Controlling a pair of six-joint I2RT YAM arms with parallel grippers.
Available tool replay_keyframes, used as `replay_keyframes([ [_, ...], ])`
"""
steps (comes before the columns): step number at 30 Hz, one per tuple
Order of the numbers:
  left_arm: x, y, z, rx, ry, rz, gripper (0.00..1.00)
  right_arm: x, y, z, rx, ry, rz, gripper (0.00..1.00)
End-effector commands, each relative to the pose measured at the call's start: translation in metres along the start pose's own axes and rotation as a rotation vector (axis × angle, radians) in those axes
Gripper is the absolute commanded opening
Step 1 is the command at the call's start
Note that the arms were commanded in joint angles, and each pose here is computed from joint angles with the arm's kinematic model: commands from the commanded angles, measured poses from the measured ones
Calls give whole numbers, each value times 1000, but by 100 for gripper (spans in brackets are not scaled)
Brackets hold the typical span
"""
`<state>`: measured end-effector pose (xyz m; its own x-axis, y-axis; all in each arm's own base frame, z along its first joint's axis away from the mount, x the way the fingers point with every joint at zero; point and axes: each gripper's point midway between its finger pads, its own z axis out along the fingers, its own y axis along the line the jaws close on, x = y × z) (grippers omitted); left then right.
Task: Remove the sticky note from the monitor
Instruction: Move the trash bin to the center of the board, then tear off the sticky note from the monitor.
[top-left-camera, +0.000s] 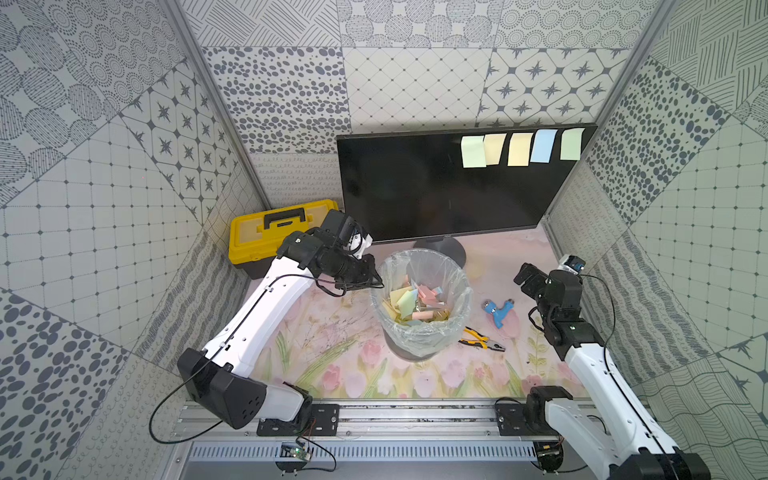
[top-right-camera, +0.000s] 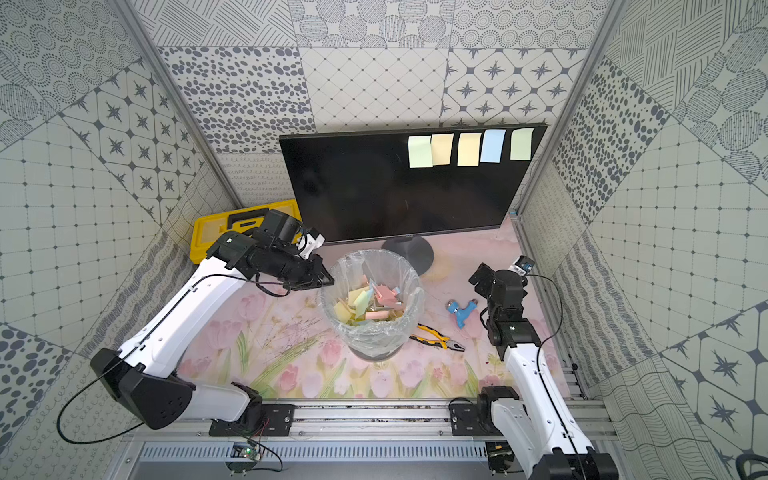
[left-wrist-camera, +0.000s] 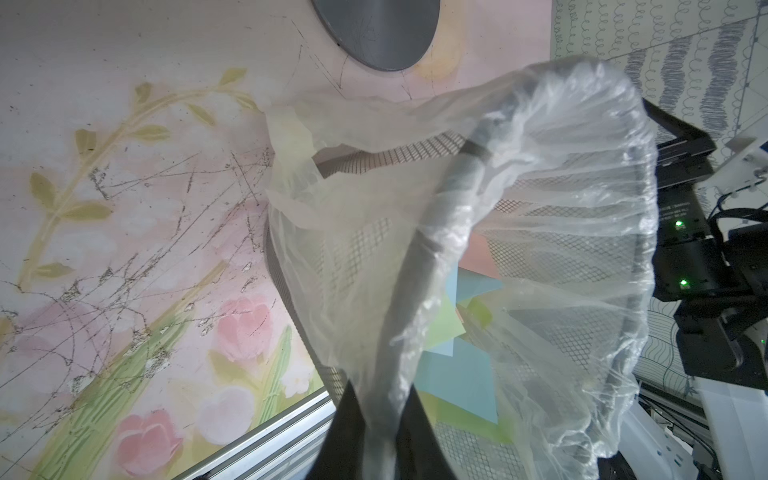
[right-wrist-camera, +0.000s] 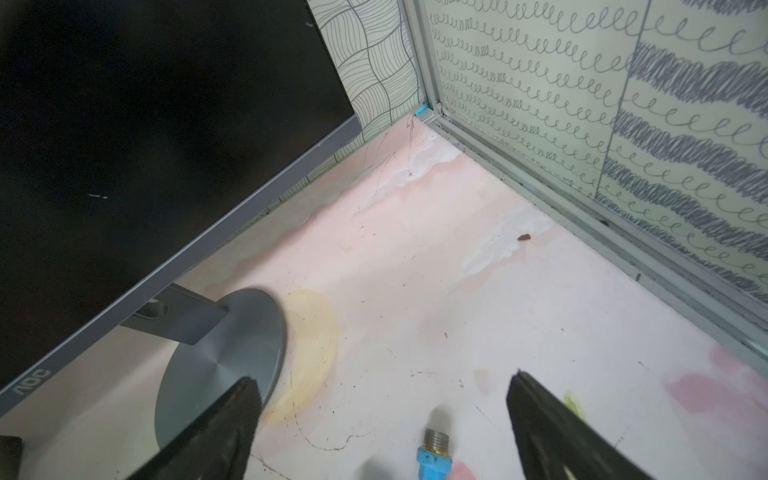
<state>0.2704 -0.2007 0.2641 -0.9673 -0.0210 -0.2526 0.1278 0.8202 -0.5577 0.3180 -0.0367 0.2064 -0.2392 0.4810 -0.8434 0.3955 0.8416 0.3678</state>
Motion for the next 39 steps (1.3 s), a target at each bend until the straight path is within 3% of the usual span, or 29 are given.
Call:
replay_keyframes([
  [1,11,-13,8,35,65,-26,26,-30,16,-10,-54,-78,-8,97],
  [8,-1,-5,-3,-37,-15,-1,48,-57,38,-22,-131,-116,-24,97],
  [14,-10,5,-16,-104,-104,5,62,-103,62,-48,-191,-184,-57,97],
  [22,-51,16,-78,-205,-500,53,99,-165,99,-92,-335,-277,26,97],
  [29,-88,24,-144,-234,-835,52,99,-204,120,-99,-471,-214,148,97],
  [35,-104,38,-180,-264,-965,20,99,-231,82,-70,-536,-96,412,97],
  [38,-108,40,-186,-269,-998,14,99,-238,67,-52,-648,-45,600,93],
  [39,-110,40,-186,-266,-1005,17,99,-249,66,-54,-704,-82,628,92],
])
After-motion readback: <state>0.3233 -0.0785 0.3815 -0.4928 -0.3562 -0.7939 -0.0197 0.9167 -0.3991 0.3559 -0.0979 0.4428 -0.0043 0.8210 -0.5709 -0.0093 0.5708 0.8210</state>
